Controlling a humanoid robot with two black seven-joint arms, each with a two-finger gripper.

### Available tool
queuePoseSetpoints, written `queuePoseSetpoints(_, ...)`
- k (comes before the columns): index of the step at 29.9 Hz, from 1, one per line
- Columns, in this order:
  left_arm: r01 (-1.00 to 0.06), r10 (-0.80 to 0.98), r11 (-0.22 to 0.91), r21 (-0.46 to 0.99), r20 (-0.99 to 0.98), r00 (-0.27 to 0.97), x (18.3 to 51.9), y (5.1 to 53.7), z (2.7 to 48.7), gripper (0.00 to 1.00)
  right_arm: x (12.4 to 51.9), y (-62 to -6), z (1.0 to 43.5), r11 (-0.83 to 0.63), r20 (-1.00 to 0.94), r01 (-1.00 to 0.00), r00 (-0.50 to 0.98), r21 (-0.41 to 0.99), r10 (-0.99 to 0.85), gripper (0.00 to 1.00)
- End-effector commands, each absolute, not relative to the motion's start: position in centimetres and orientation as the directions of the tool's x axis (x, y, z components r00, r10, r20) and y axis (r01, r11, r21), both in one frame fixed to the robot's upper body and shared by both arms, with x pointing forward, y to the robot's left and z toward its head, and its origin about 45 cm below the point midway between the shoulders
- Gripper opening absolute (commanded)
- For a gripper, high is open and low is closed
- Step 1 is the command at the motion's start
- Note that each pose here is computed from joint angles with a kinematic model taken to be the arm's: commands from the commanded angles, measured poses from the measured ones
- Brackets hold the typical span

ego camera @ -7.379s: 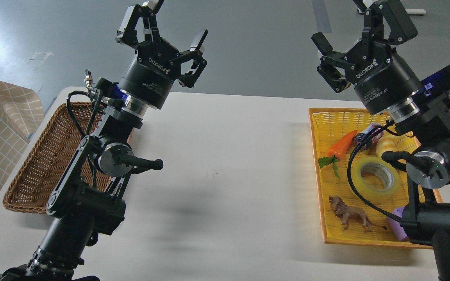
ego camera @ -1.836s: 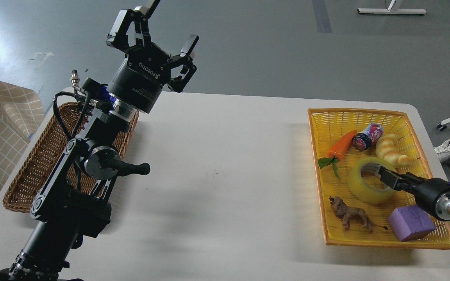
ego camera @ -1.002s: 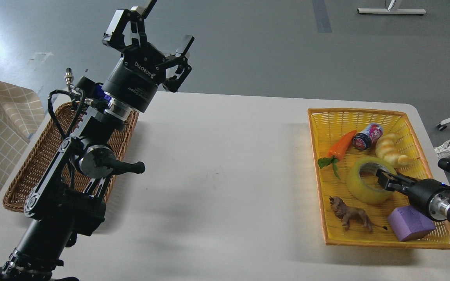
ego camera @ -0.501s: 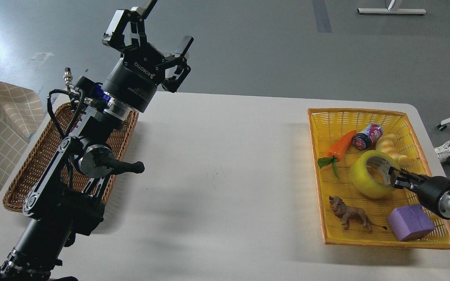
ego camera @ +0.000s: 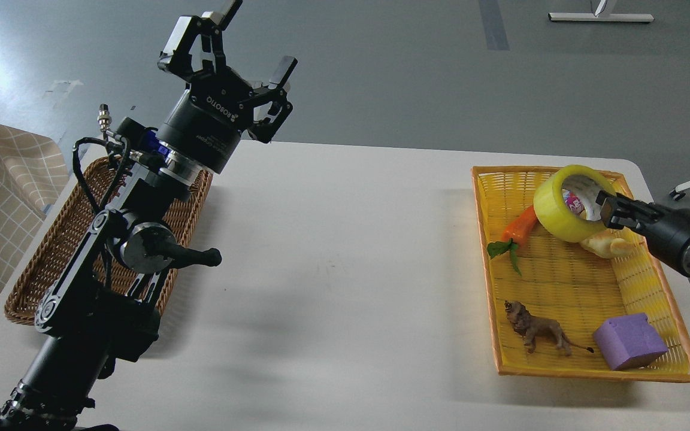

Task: Place and transfer tape with both arms
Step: 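Lift the tape roll out of the yellow basket with the right gripper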

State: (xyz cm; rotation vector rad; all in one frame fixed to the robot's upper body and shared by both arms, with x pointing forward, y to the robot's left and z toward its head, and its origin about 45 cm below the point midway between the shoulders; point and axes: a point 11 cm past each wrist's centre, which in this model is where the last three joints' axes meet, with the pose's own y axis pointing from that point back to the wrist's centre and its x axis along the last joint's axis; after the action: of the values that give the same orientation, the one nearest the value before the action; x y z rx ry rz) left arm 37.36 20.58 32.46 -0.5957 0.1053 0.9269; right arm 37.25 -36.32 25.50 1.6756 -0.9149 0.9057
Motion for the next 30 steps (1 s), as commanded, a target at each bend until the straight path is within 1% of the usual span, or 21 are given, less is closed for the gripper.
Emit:
queuePoseSetpoints(1, -0.776, 0.720, 0.455, -0.436, -0.334, 0.609, 37.4, 20.5, 32.4, 0.98, 39.8, -32.9, 28.7, -0.302, 0.913, -0.900, 0.374, 0.314, -0.164, 0.07)
queuePoseSetpoints(3, -0.778, 0.721, 0.458, -0.429, -0.332, 0.608, 37.4, 20.6, 32.4, 0.98, 41.6, -28.0, 30.8, -0.396, 0.929, -0.879, 0.344, 0.266, -0.137, 0.07)
queuePoseSetpoints(4, -0.779, 0.722, 0.457, -0.430, -0.333, 0.607, 37.4, 20.6, 32.4, 0.98, 42.0, -26.9, 31.3, -0.415, 0.934, -0.872, 0.336, 0.259, -0.124, 0.07)
queuePoseSetpoints(5, -0.779, 0.724, 0.457, -0.430, -0.329, 0.606, 37.4, 20.8, 32.5, 0.98, 42.8, -24.6, 32.1, -0.452, 0.939, -0.855, 0.330, 0.253, -0.098, 0.07)
queuePoseSetpoints(7, -0.779, 0.727, 0.457, -0.428, -0.325, 0.605, 37.4, 20.9, 32.5, 0.98, 43.3, -21.9, 32.7, -0.495, 0.942, -0.832, 0.327, 0.251, -0.071, 0.07)
queuePoseSetpoints(8, -0.780, 0.728, 0.455, -0.430, -0.324, 0.604, 37.4, 21.0, 32.6, 0.98, 43.6, -19.3, 32.8, -0.535, 0.943, -0.805, 0.329, 0.257, -0.042, 0.07)
queuePoseSetpoints(9, -0.780, 0.729, 0.455, -0.430, -0.322, 0.604, 37.4, 21.0, 32.6, 0.98, 43.8, -18.3, 32.8, -0.547, 0.942, -0.794, 0.333, 0.264, -0.030, 0.07)
queuePoseSetpoints(13, -0.781, 0.737, 0.453, -0.429, -0.312, 0.599, 37.4, 21.4, 32.8, 0.98, 43.4, -12.1, 30.2, -0.616, 0.917, -0.721, 0.399, 0.319, 0.009, 0.07)
queuePoseSetpoints(15, -0.782, 0.739, 0.452, -0.429, -0.311, 0.598, 37.4, 21.5, 32.8, 0.98, 43.0, -10.7, 29.3, -0.626, 0.909, -0.704, 0.416, 0.335, 0.019, 0.07)
queuePoseSetpoints(17, -0.786, 0.744, 0.447, -0.427, -0.309, 0.592, 37.4, 21.9, 32.8, 0.98, 41.5, -7.4, 26.3, -0.647, 0.886, -0.651, 0.455, 0.397, 0.086, 0.07)
queuePoseSetpoints(18, -0.786, 0.744, 0.447, -0.427, -0.309, 0.592, 37.4, 21.9, 32.8, 0.98, 41.1, -6.8, 25.4, -0.647, 0.881, -0.638, 0.458, 0.418, 0.117, 0.07)
queuePoseSetpoints(19, -0.786, 0.746, 0.446, -0.428, -0.308, 0.591, 37.4, 22.0, 32.8, 0.98, 40.0, -5.7, 23.3, -0.644, 0.864, -0.609, 0.471, 0.463, 0.177, 0.07)
queuePoseSetpoints(22, -0.787, 0.747, 0.444, -0.429, -0.308, 0.589, 37.5, 22.1, 32.9, 0.98, 38.2, -4.6, 20.0, -0.642, 0.827, -0.558, 0.512, 0.526, 0.232, 0.07)
queuePoseSetpoints(25, -0.786, 0.747, 0.444, -0.430, -0.307, 0.590, 37.4, 22.1, 32.9, 0.98, 38.3, -5.2, 18.6, -0.615, 0.806, -0.555, 0.538, 0.560, 0.248, 0.07)
queuePoseSetpoints(30, -0.786, 0.747, 0.443, -0.431, -0.308, 0.589, 37.5, 22.1, 32.9, 0.98, 38.4, -5.6, 18.1, -0.601, 0.798, -0.558, 0.548, 0.572, 0.251, 0.07)
